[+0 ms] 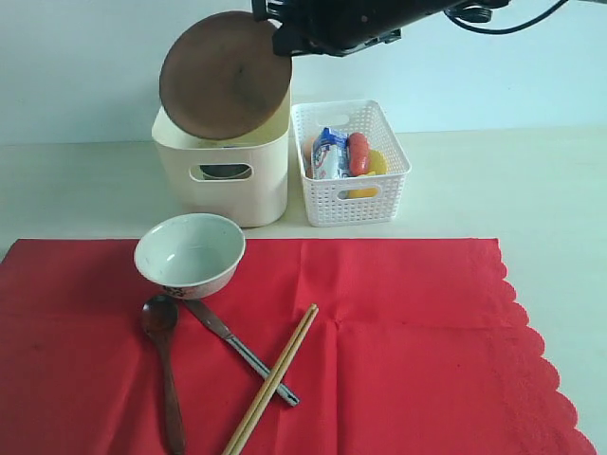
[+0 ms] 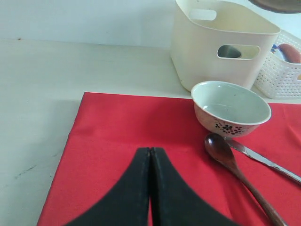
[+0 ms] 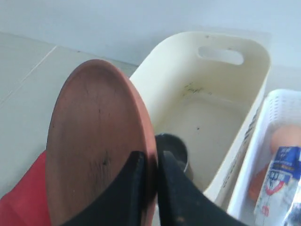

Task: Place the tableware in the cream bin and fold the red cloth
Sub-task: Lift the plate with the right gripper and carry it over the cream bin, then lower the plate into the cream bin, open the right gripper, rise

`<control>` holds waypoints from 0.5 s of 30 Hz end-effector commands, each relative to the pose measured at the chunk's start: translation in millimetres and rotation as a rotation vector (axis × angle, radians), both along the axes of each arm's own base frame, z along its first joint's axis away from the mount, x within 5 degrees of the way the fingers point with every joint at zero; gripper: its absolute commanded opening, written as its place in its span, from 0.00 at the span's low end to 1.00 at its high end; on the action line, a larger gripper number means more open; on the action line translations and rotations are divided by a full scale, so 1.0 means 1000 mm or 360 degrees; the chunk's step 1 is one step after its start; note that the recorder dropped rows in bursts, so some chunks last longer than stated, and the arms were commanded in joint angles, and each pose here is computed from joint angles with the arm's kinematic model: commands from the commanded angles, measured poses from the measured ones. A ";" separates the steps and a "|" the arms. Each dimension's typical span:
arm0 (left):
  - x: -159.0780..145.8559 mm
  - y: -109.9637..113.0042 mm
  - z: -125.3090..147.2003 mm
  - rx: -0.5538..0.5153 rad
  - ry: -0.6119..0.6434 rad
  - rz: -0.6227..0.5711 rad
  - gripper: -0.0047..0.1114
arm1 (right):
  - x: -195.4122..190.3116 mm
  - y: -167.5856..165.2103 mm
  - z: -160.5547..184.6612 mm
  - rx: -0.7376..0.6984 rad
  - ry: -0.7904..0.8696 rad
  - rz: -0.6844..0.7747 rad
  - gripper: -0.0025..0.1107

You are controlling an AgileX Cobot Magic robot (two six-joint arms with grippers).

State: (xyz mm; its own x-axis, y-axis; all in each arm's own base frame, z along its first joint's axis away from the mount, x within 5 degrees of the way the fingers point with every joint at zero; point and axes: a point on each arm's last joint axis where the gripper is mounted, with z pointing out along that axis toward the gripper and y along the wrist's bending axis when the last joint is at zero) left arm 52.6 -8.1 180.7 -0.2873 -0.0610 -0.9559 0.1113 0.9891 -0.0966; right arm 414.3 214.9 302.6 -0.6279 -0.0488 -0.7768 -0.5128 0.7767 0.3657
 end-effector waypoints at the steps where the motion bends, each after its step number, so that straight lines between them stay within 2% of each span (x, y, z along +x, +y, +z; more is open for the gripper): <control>1: 0.000 0.000 0.000 -0.0015 -0.0017 0.0009 0.04 | 0.039 -0.006 -0.004 0.0100 -0.0021 -0.0119 0.02; 7: 0.000 0.000 0.000 -0.0015 -0.0017 0.0009 0.04 | 0.076 0.000 -0.035 0.0111 -0.0007 -0.0136 0.02; 15: 0.000 0.000 0.000 -0.0015 -0.0017 0.0009 0.04 | 0.087 0.007 -0.069 0.0063 0.0124 -0.0041 0.02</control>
State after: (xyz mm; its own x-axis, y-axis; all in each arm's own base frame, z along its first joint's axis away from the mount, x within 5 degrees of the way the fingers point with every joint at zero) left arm 52.6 -8.1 180.7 -0.2873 -0.0610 -0.9559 0.1113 0.9891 -0.0966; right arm 499.7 224.7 232.0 -0.6866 0.0015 -0.7270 -0.4579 0.7758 0.4340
